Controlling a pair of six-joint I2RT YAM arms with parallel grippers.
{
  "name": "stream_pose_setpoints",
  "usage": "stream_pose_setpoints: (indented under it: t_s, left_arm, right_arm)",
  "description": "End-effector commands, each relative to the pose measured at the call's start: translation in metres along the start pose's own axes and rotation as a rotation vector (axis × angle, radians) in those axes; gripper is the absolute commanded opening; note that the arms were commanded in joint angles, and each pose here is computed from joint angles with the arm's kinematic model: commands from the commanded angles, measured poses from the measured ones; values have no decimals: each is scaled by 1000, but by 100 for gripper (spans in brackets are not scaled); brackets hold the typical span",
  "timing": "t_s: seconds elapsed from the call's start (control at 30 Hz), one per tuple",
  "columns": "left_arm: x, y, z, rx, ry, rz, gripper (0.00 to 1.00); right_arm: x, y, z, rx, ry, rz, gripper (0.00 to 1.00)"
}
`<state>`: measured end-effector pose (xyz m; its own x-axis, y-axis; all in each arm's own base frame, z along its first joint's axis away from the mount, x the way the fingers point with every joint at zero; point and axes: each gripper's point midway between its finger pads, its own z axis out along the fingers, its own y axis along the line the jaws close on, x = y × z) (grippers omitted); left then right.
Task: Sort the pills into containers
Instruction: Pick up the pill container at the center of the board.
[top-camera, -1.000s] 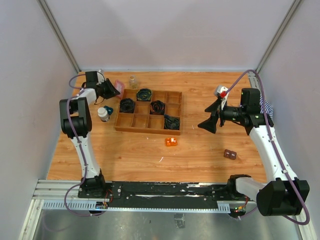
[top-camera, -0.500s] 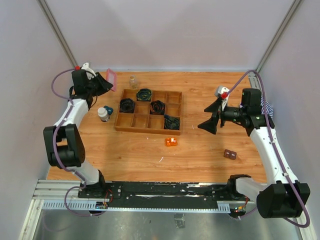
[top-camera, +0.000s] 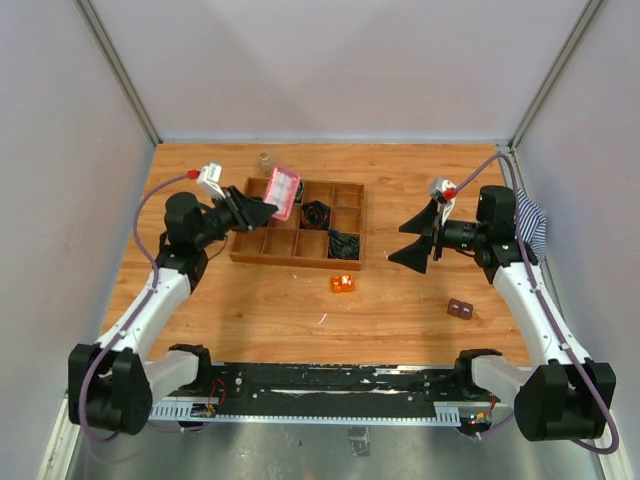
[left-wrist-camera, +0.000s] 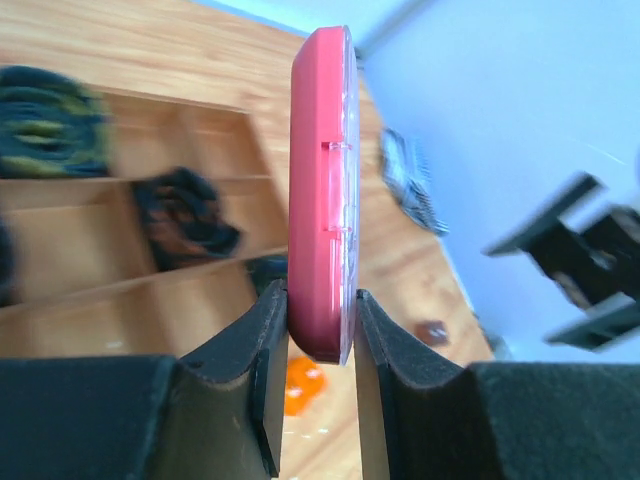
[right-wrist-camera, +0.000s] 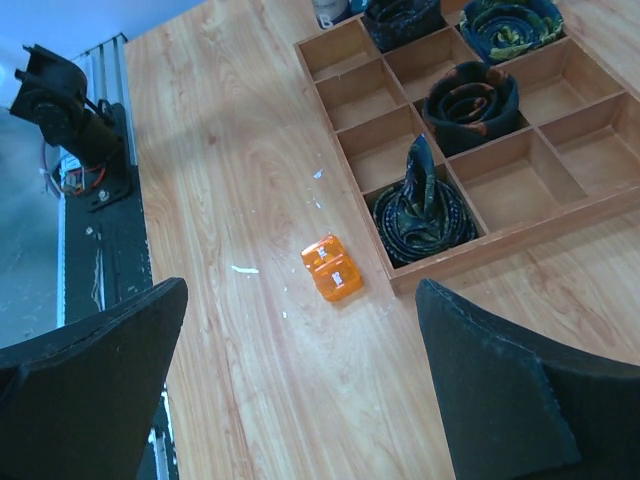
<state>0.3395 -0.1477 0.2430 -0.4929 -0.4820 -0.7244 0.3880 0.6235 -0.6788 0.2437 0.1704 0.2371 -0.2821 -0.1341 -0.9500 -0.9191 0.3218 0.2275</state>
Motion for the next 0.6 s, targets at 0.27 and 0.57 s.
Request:
stream_pose_setpoints:
  t_s: [0.27,0.57]
  left_arm:
    - [51,-164,-12,437,-192,-116,0]
    - [76,-210,-8,583,-261,-199,0]
  right_arm:
    - [-28,9,16,-44,-229,144,98]
    - [-44,17,16,-52,-311,224,98]
